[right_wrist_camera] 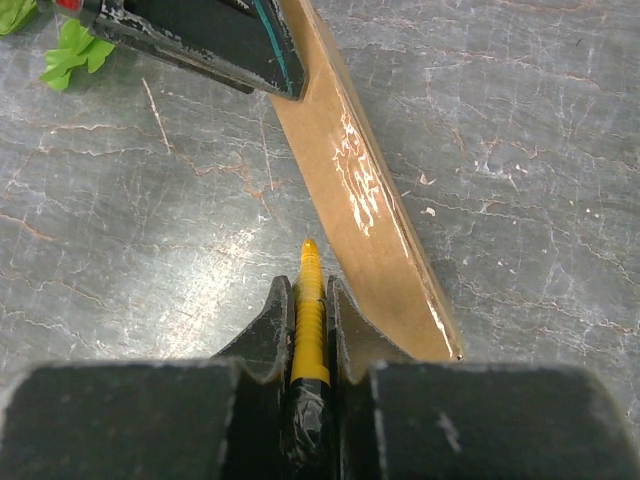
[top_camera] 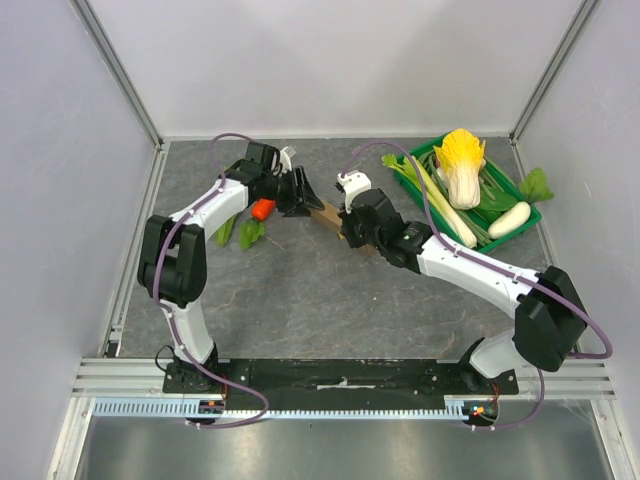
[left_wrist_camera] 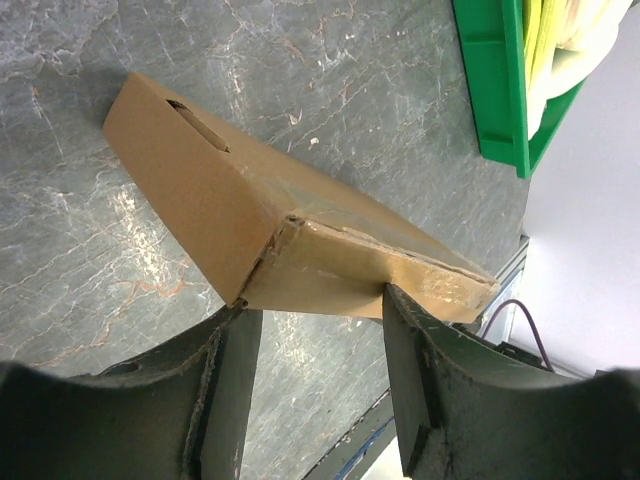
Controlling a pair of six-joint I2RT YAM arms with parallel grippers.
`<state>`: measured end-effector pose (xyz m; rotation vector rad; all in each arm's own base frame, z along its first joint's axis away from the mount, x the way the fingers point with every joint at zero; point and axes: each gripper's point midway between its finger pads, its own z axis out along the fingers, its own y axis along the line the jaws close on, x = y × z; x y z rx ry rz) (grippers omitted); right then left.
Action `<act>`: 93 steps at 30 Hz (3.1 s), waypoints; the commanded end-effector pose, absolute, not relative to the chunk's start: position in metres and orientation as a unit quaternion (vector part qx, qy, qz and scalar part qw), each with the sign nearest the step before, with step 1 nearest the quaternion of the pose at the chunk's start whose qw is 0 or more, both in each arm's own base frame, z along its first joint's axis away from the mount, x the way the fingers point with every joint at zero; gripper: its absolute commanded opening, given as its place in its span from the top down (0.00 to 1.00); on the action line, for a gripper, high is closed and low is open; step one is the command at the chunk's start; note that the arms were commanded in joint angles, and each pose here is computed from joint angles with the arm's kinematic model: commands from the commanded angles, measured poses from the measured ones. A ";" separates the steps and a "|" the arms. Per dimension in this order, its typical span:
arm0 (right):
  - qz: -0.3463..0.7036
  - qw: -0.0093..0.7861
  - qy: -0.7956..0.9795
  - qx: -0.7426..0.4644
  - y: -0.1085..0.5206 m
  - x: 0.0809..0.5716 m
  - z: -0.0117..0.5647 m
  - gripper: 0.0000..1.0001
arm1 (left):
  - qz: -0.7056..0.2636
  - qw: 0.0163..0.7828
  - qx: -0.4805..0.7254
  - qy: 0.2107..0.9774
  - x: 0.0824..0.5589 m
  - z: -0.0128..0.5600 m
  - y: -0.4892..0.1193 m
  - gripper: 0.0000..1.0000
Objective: Unpack the express box
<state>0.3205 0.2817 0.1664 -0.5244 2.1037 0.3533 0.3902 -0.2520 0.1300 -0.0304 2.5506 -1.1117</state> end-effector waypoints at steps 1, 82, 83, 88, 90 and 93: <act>0.136 0.472 0.851 -0.186 0.280 0.328 0.173 1.00 | -0.373 0.169 -0.032 0.912 0.399 0.127 -0.252 0.43; 0.142 0.463 0.870 -0.095 0.250 0.312 0.155 1.00 | -0.315 0.388 0.187 0.846 0.464 0.202 -0.291 0.16; 0.140 0.462 0.871 -0.093 0.249 0.311 0.153 1.00 | -0.310 0.386 0.197 0.846 0.463 0.197 -0.293 0.16; 0.126 0.466 0.872 -0.076 0.237 0.310 0.151 1.00 | -0.289 0.376 0.238 0.847 0.455 0.173 -0.309 0.17; 0.121 0.467 0.873 -0.070 0.233 0.310 0.150 1.00 | -0.278 0.376 0.253 0.847 0.453 0.164 -0.312 0.17; 0.116 0.469 0.873 -0.058 0.227 0.311 0.151 1.00 | -0.274 0.376 0.270 0.843 0.448 0.158 -0.315 0.17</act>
